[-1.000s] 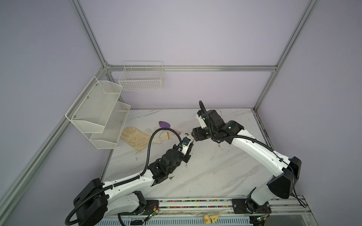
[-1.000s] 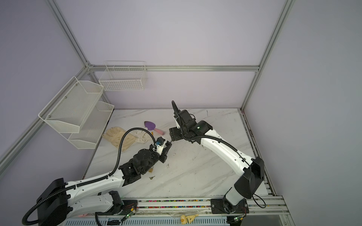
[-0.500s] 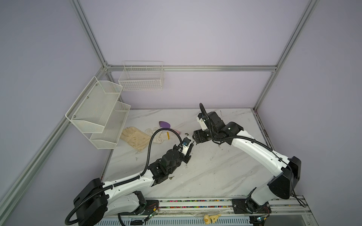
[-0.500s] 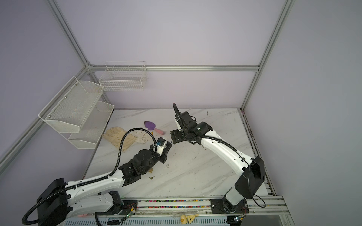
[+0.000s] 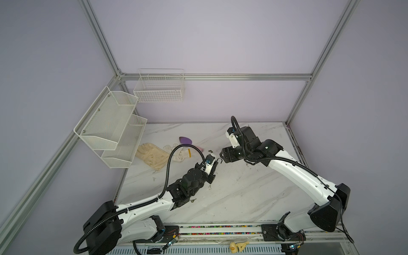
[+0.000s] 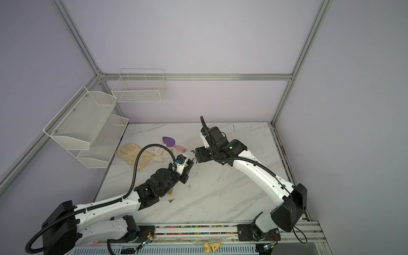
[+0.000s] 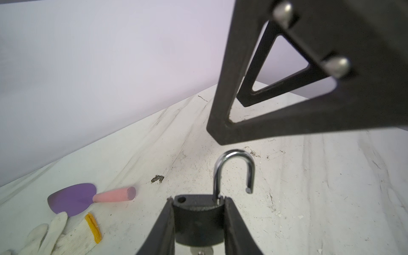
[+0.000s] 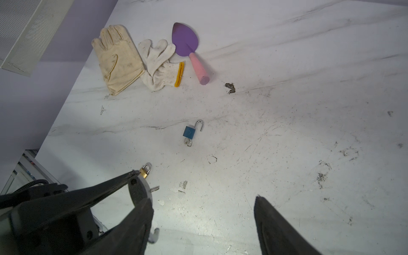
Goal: Unlock with the key
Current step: 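Lift the right gripper away while the left gripper holds the opened black padlock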
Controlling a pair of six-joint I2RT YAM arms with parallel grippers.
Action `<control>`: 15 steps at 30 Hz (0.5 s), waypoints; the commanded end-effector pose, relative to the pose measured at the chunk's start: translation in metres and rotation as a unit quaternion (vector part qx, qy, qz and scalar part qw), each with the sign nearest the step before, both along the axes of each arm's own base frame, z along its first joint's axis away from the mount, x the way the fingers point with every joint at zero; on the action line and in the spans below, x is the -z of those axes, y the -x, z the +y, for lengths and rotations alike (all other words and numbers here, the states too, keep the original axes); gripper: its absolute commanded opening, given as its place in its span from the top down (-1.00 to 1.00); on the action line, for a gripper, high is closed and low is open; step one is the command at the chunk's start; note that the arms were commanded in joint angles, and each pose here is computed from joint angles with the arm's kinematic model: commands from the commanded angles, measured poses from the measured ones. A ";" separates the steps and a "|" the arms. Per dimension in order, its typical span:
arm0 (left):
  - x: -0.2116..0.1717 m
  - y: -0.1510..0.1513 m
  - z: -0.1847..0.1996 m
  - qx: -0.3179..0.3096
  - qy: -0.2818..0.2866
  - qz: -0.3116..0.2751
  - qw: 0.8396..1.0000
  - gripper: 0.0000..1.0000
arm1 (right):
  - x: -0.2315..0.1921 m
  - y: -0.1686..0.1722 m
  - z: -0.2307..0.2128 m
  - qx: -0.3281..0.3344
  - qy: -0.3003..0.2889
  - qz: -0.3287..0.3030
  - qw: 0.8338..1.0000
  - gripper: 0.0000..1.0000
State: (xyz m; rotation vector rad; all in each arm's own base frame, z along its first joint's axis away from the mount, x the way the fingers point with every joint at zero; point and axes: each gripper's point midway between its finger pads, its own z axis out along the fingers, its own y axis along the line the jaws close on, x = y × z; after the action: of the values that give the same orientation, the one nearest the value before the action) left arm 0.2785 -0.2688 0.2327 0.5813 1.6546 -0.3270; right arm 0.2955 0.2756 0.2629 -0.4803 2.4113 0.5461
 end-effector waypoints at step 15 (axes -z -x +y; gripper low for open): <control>0.032 -0.032 -0.033 -0.087 0.097 0.192 0.973 1.00 | -0.087 -0.020 -0.020 0.108 -0.155 -0.138 0.972 -0.95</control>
State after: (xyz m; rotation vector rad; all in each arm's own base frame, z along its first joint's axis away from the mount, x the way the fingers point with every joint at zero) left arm 0.2953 -0.2859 0.1566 0.4256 2.0047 -0.3675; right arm 0.3063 0.2532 0.3240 -0.2416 2.1599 0.6008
